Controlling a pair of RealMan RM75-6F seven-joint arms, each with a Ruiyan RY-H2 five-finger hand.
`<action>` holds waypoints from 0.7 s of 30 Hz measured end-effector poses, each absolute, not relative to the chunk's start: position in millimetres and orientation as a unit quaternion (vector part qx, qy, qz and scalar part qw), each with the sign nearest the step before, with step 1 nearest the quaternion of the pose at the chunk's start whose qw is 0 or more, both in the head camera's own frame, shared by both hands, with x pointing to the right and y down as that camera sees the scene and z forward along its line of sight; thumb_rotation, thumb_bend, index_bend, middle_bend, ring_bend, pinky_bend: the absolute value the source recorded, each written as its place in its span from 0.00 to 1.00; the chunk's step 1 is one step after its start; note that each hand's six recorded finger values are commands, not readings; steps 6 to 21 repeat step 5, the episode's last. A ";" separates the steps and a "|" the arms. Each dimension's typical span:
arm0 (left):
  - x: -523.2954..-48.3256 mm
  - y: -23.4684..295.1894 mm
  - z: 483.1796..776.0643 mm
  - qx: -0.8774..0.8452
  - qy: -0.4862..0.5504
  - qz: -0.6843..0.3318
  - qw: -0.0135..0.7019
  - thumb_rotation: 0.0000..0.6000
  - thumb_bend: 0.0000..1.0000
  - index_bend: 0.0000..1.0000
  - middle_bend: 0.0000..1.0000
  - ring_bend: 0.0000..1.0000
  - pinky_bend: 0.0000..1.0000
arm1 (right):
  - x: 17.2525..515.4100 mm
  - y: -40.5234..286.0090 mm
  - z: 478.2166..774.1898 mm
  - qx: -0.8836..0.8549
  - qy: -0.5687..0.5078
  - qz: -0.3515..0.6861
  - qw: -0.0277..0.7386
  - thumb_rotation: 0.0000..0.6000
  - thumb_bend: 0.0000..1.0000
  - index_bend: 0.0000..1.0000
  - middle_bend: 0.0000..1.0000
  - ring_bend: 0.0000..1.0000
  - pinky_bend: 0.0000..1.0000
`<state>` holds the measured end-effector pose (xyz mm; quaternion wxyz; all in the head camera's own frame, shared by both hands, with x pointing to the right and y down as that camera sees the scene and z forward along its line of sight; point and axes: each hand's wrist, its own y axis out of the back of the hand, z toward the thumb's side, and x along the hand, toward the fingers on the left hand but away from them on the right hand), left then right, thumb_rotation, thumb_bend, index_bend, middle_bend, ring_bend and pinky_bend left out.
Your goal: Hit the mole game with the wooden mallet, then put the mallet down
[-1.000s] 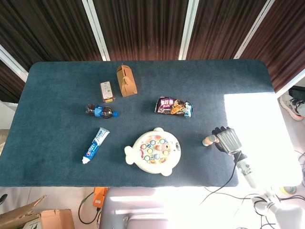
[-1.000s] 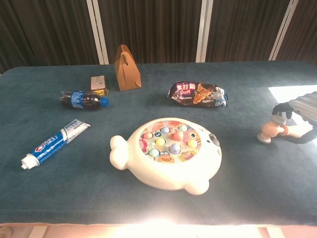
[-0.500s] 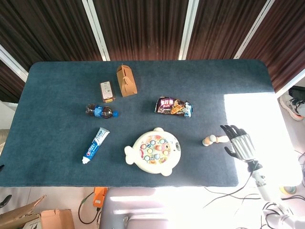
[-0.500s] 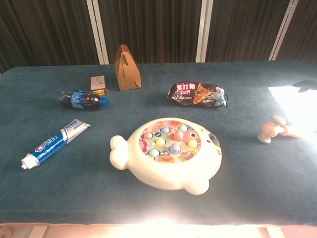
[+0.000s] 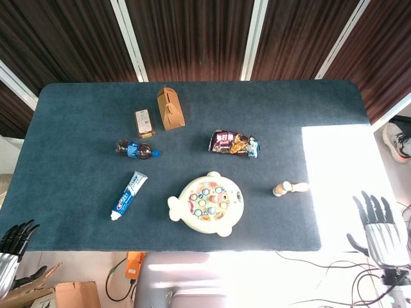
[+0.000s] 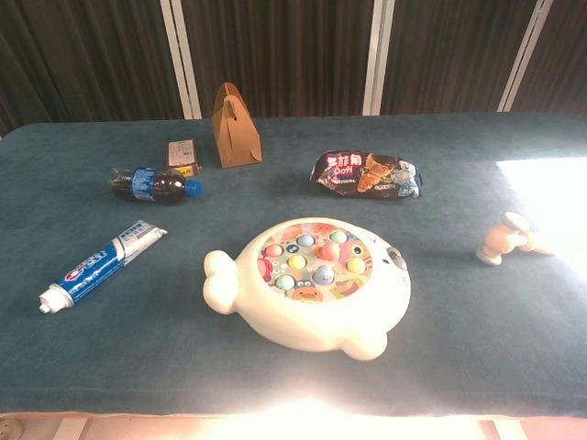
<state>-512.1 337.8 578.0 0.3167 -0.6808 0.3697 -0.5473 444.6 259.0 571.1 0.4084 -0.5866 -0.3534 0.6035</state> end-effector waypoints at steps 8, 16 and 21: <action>-508.9 340.0 581.0 -0.682 0.358 -0.555 0.315 1.00 0.18 0.00 0.00 0.00 0.07 | 446.8 263.0 565.9 -0.586 -0.349 0.608 0.407 1.00 0.16 0.00 0.00 0.00 0.00; -508.9 340.0 581.0 -0.682 0.358 -0.555 0.315 1.00 0.18 0.00 0.00 0.00 0.07 | 446.8 263.0 565.9 -0.586 -0.349 0.608 0.407 1.00 0.16 0.00 0.00 0.00 0.00; -508.9 340.0 581.0 -0.682 0.358 -0.555 0.315 1.00 0.18 0.00 0.00 0.00 0.07 | 446.8 263.0 565.9 -0.586 -0.349 0.608 0.407 1.00 0.16 0.00 0.00 0.00 0.00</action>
